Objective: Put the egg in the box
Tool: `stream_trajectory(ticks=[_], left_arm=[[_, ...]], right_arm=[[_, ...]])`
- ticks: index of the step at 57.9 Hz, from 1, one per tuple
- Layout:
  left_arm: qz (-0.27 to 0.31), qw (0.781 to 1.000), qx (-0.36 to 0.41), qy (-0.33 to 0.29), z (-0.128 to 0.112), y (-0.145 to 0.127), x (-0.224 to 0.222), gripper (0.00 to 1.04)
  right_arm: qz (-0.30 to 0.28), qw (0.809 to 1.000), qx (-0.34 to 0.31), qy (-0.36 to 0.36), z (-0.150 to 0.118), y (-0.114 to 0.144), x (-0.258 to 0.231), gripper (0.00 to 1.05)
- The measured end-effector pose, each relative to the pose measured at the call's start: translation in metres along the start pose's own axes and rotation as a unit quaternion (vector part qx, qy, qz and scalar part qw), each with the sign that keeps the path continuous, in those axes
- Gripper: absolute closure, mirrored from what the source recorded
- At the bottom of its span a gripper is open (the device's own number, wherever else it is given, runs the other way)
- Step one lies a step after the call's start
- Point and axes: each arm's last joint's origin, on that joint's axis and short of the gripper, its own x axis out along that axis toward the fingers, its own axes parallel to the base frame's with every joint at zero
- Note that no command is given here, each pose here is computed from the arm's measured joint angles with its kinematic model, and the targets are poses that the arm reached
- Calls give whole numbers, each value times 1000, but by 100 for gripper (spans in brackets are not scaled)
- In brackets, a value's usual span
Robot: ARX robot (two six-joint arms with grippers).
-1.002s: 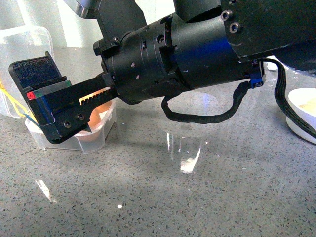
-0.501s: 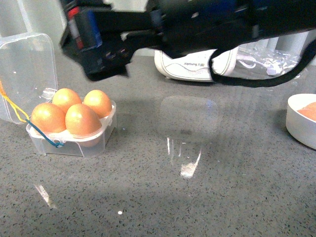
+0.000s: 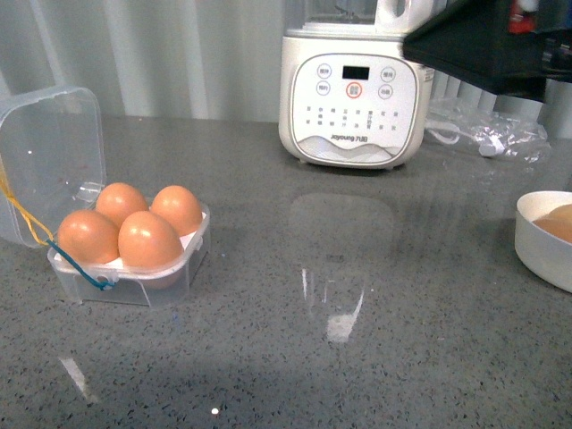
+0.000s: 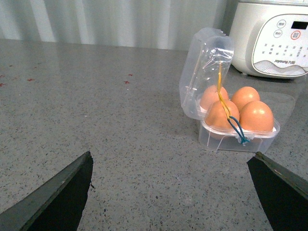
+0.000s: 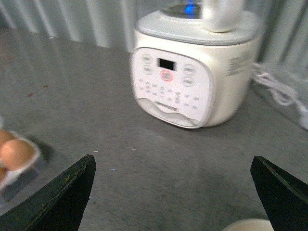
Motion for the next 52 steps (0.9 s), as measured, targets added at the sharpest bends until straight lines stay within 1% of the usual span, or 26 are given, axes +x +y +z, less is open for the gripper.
stream_trajectory(ticks=[5, 8, 10, 13, 16, 20, 23, 25, 29, 30, 32, 36, 40, 42, 43, 47, 50, 52], left_arm=[[0, 1000, 0, 0, 0, 0, 0, 7], [0, 1000, 0, 0, 0, 0, 0, 7], [0, 1000, 0, 0, 0, 0, 0, 7], [0, 1000, 0, 0, 0, 0, 0, 7], [0, 1000, 0, 0, 0, 0, 0, 7], [0, 1000, 0, 0, 0, 0, 0, 7], [0, 1000, 0, 0, 0, 0, 0, 7], [0, 1000, 0, 0, 0, 0, 0, 7], [0, 1000, 0, 0, 0, 0, 0, 7], [0, 1000, 0, 0, 0, 0, 0, 7], [0, 1000, 0, 0, 0, 0, 0, 7], [0, 1000, 0, 0, 0, 0, 0, 7], [0, 1000, 0, 0, 0, 0, 0, 7], [0, 1000, 0, 0, 0, 0, 0, 7], [0, 1000, 0, 0, 0, 0, 0, 7], [0, 1000, 0, 0, 0, 0, 0, 7], [0, 1000, 0, 0, 0, 0, 0, 7], [0, 1000, 0, 0, 0, 0, 0, 7]], right_arm=[[-61, 998, -16, -16, -1, -12, -19, 7], [-121, 991, -43, -33, -3, -21, -35, 7], [-163, 984, -60, -42, -5, -28, -47, 7], [-204, 975, -77, -48, -9, -35, -57, 7], [-265, 957, -109, -55, -18, -44, -71, 7], [-294, 946, -125, -49, -31, -52, -83, 7], [-302, 945, -121, -36, -41, -57, -89, 7], [-290, 950, -107, -36, -47, -60, -93, 10], [-239, 968, -65, -47, -61, -58, -101, 22], [-234, 969, -56, -49, -63, -57, -102, 24], [-220, 974, -32, -53, -73, -51, -107, 33], [-215, 975, -12, -57, -83, -40, -112, 47], [-216, 975, -5, -59, -89, -32, -115, 58], [-216, 975, -3, -60, -91, -29, -116, 63], [-217, 974, -2, -60, -93, -25, -117, 69], [-215, 975, 1, -60, -98, -17, -119, 83], [-215, 975, 2, -60, -101, -13, -120, 90], [-215, 975, 2, -61, -103, -10, -122, 97]])
